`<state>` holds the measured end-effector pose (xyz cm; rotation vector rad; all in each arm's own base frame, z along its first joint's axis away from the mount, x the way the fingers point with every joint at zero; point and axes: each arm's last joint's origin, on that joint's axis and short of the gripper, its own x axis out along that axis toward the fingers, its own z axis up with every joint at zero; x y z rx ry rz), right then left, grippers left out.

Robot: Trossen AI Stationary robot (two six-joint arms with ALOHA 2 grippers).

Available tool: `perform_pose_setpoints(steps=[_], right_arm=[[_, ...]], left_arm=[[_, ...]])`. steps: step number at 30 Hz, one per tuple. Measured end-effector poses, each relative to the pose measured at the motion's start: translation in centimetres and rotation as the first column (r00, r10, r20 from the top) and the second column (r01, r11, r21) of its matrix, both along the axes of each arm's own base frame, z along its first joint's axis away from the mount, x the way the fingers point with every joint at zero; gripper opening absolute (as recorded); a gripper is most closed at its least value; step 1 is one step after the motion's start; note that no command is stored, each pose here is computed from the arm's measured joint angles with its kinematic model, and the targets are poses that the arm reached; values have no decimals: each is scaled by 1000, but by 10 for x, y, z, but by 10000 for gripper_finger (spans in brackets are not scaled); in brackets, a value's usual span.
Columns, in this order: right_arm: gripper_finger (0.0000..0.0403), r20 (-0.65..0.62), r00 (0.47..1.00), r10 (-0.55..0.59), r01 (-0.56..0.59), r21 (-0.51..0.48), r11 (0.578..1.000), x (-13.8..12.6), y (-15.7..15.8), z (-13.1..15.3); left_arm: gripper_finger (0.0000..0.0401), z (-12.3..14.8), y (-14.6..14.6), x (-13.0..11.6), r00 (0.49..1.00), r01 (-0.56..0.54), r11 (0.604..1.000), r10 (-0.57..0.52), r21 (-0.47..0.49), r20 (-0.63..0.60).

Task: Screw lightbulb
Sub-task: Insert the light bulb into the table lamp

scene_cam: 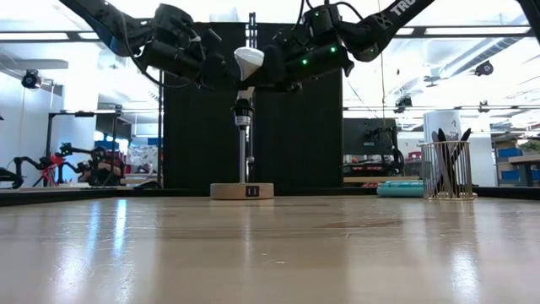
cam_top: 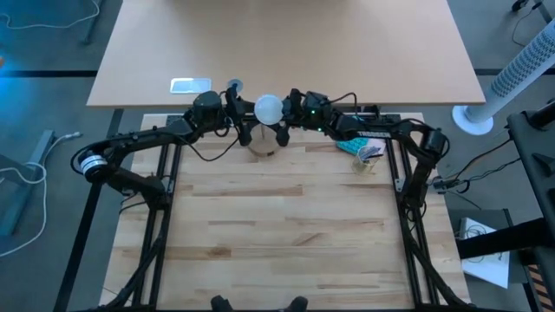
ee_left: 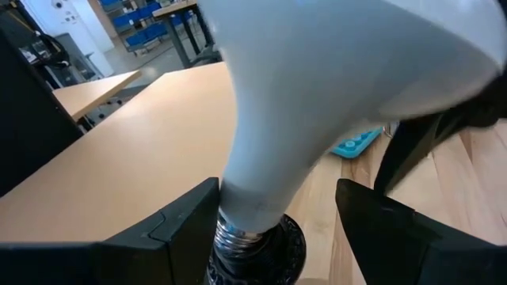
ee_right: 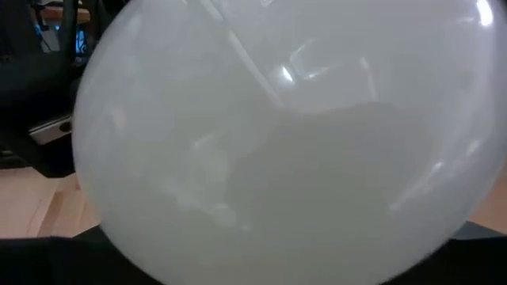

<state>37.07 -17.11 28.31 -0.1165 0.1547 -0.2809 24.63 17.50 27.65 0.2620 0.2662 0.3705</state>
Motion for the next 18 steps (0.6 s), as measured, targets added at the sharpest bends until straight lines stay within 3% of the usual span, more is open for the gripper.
perform_pose_setpoints(steps=[18], right_arm=[[304, 85, 996, 13, -7, -61, 998, 3, -1, 17]], left_arm=[[239, -2, -1, 0, 1000, 28, 1000, -28, -12, 2]])
